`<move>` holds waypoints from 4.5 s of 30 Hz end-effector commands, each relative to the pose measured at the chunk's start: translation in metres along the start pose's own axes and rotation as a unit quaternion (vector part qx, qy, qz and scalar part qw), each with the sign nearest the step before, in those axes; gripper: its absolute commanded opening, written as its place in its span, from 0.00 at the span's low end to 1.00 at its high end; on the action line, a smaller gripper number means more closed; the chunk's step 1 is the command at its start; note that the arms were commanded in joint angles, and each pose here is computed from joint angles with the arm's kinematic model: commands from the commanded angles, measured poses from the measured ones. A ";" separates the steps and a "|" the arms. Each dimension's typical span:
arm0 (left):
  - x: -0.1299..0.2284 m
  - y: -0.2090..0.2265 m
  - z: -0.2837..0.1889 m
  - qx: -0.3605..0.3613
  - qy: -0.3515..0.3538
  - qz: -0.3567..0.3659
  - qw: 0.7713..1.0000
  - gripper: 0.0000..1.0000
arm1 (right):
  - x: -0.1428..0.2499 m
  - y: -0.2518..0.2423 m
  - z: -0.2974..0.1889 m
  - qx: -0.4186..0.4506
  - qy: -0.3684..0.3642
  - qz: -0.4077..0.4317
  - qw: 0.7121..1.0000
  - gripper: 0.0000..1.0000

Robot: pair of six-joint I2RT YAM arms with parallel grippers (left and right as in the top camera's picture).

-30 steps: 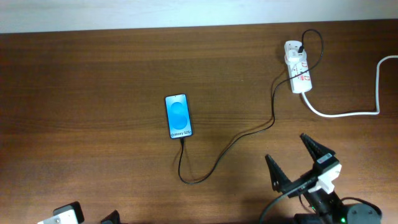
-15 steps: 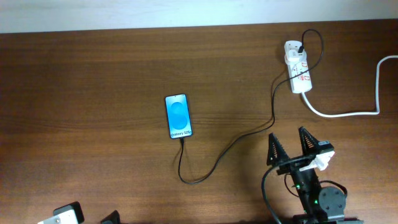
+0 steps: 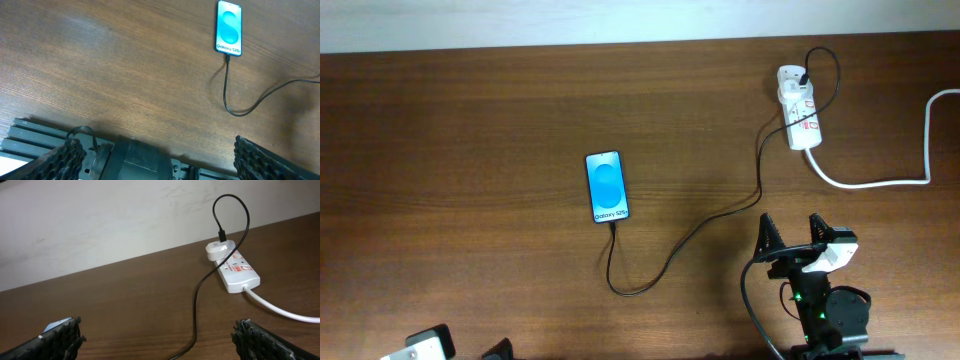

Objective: Plug charger to phone and switch on socket

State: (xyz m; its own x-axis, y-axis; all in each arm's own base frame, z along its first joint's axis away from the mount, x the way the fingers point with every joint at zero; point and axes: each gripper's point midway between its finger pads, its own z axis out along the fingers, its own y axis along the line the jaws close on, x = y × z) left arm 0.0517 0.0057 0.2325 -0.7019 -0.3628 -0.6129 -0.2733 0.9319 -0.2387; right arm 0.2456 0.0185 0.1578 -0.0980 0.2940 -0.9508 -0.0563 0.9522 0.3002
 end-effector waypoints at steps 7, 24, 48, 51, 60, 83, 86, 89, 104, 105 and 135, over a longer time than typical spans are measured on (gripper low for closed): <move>-0.001 0.001 -0.001 -0.003 -0.005 0.003 1.000 0.99 | 0.002 -0.001 0.000 0.002 0.001 -0.006 1.000 0.98; -0.071 -0.014 0.087 0.026 -0.222 0.012 0.975 0.99 | 0.002 -0.001 0.000 0.002 0.000 -0.006 1.000 0.98; -0.090 -0.031 0.183 0.037 -0.367 0.174 0.913 0.99 | 0.002 -0.001 0.000 0.002 0.001 -0.006 1.000 0.98; -0.091 -0.027 0.183 0.030 -0.369 0.170 0.913 0.99 | 0.002 -0.001 0.000 0.002 0.001 -0.006 1.000 0.98; -0.094 -0.020 0.182 0.015 -0.370 0.163 0.914 0.99 | 0.002 -0.001 0.000 0.002 0.000 -0.006 1.000 0.98; -0.094 -0.020 0.182 0.015 -0.370 0.163 0.914 0.99 | 0.005 0.004 0.000 -0.007 0.006 -0.006 1.000 0.98; -0.094 -0.020 0.182 0.015 -0.370 0.163 0.914 0.99 | 0.005 0.004 0.000 -0.007 0.006 -0.006 1.000 0.98; -0.094 -0.020 0.182 0.015 -0.370 0.163 0.914 0.99 | 0.005 0.004 0.000 -0.006 0.007 -0.007 1.000 0.98; -0.094 -0.020 0.182 0.015 -0.370 0.163 0.914 0.99 | 0.003 0.004 0.000 -0.007 0.003 -0.007 1.000 0.98; -0.094 -0.020 0.182 0.015 -0.370 0.163 0.914 0.99 | 0.003 0.004 0.000 -0.007 0.003 -0.006 1.000 0.98; -0.094 -0.020 0.182 0.015 -0.370 0.163 0.914 0.99 | 0.003 0.004 0.000 -0.007 0.003 -0.007 1.000 0.98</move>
State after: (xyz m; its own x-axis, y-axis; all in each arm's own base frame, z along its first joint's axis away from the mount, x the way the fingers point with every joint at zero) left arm 0.2427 0.0220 0.1588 -0.1027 0.0046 -0.9947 -0.1122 0.9936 0.0161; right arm 0.2452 0.0224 0.1582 -0.1008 0.2912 -0.9513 -0.0710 0.9517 0.2989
